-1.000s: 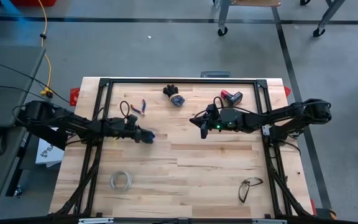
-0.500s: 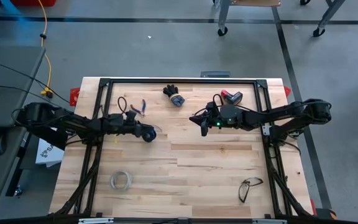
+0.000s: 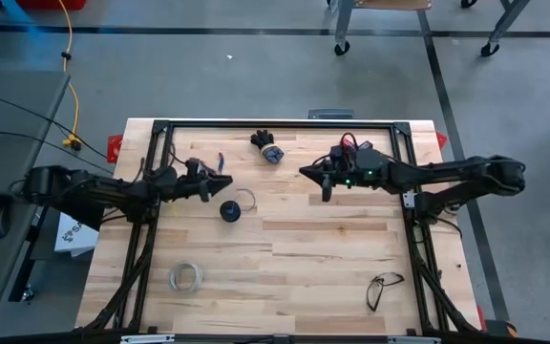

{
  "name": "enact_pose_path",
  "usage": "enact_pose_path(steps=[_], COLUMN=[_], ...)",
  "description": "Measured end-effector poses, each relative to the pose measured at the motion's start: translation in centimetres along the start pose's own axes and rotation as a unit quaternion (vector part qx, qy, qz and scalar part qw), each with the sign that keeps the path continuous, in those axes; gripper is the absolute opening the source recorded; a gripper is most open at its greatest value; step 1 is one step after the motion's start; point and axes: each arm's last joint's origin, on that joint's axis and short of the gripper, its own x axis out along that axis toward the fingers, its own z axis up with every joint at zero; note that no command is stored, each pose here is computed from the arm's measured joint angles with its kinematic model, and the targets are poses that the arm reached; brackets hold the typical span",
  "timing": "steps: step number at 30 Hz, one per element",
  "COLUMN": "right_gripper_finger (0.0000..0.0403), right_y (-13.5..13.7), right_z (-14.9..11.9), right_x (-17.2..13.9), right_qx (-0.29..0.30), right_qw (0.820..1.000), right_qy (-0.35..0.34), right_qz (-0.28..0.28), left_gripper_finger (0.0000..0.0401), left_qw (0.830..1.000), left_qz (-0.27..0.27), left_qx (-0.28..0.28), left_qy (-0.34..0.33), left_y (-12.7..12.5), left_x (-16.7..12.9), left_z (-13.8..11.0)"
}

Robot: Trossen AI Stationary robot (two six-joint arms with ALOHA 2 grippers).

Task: Coil cords
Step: Return to Home Position

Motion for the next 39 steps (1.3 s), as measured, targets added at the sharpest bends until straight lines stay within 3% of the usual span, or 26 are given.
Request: enact_pose_path(steps=[7,12,17,20,24,30,34,39], right_gripper_finger=[0.0,0.0,0.0,0.0,0.0,0.0,0.0,0.0], right_y=[0.0,-0.2,-1.8,-3.0,-3.5,-4.1,-4.7,-4.8], right_z=[0.2,-0.4,-3.7,-5.9,-6.7,-7.8,-8.3,-8.3], right_x=[-1.9,-2.4,-3.2,-4.4,-5.6,-5.6,-5.7,-5.6], right_qx=[-0.052,-0.083,-0.059,-0.036,-0.042,-0.151,-0.165,-0.17], right_qw=[0.997,0.993,0.997,0.999,0.998,0.989,0.985,0.985], right_qy=[0.048,0.081,0.04,-0.006,-0.051,0.003,0.033,0.036], right_qz=[-0.027,-0.036,-0.018,0.002,0.015,-0.001,-0.025,-0.013], left_gripper_finger=[0.0179,0.0179,0.0179,0.0179,0.0179,0.0179,0.0179,0.0179], left_qw=[0.994,0.981,0.966,0.963,0.956,0.938,0.937,0.938], left_qz=[-0.011,0.005,0.019,0.021,0.027,0.052,0.051,0.024], left_qx=[0.088,0.183,0.247,0.257,0.281,0.343,0.345,0.343], left_qy=[-0.068,-0.062,-0.072,-0.081,-0.074,-0.007,0.019,0.046], left_y=[-1.4,-2.1,-2.7,-2.8,-2.8,-1.8,-1.8,-2.0], left_x=[-0.2,0.3,0.6,0.5,0.4,0.4,0.4,0.3], left_z=[1.7,2.3,2.9,3.1,3.0,2.0,1.5,0.9])
